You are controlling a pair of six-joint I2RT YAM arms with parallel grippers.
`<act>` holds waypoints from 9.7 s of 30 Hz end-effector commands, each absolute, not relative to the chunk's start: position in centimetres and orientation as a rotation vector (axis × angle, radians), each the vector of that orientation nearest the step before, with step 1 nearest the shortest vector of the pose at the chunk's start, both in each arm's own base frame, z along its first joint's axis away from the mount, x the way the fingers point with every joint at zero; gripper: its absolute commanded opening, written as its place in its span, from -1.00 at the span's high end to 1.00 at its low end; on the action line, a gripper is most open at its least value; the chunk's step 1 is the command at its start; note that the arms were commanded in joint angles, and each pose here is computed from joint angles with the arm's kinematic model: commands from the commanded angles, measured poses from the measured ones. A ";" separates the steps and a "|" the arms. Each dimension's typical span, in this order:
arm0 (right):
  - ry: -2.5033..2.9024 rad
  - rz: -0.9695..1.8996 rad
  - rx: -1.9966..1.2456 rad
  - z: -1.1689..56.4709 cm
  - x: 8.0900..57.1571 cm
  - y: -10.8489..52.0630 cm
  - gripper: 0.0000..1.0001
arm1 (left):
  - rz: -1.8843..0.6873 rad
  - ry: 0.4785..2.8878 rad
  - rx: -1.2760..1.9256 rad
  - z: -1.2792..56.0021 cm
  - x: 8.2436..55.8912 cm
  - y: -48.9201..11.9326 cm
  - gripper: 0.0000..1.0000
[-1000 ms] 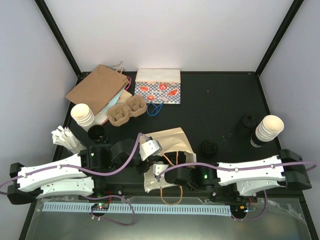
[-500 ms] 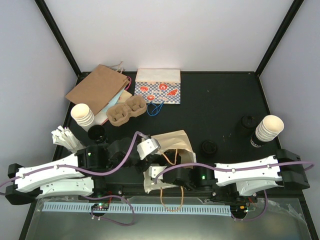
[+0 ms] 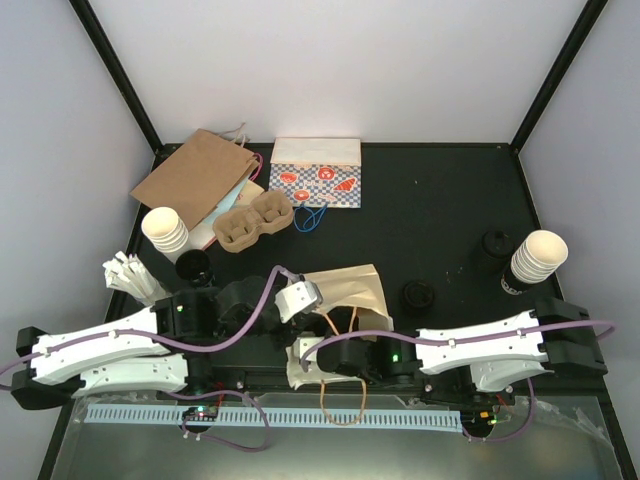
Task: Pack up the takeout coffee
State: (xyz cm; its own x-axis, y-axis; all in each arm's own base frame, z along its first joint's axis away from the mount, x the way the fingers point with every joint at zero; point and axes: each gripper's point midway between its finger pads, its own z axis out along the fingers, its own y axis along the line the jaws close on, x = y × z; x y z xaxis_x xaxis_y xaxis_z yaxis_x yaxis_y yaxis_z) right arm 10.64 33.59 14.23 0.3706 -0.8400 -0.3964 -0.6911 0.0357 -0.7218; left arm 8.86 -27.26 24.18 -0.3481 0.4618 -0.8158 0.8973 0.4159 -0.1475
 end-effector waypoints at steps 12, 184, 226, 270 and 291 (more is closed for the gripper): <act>1.360 -0.250 -1.679 16.6 9.8 33.2 -0.01 | -0.846 2.006 1.251 23.7 7.5 -29.1 0.97; 1.590 -0.049 -2.106 12.8 11.0 32.2 -0.05 | -0.680 1.915 1.235 29.6 15.2 -28.0 0.97; 1.717 0.098 -2.122 13.1 15.9 32.5 -0.05 | -0.595 1.870 0.598 42.8 21.7 -20.4 -0.74; 2.269 0.416 -1.900 6.3 18.5 30.5 -0.05 | -0.900 2.138 0.448 30.9 20.0 -17.6 -0.71; 2.274 0.144 -1.875 6.5 19.2 29.2 -0.04 | -0.956 2.146 0.451 29.8 19.5 -18.1 -0.70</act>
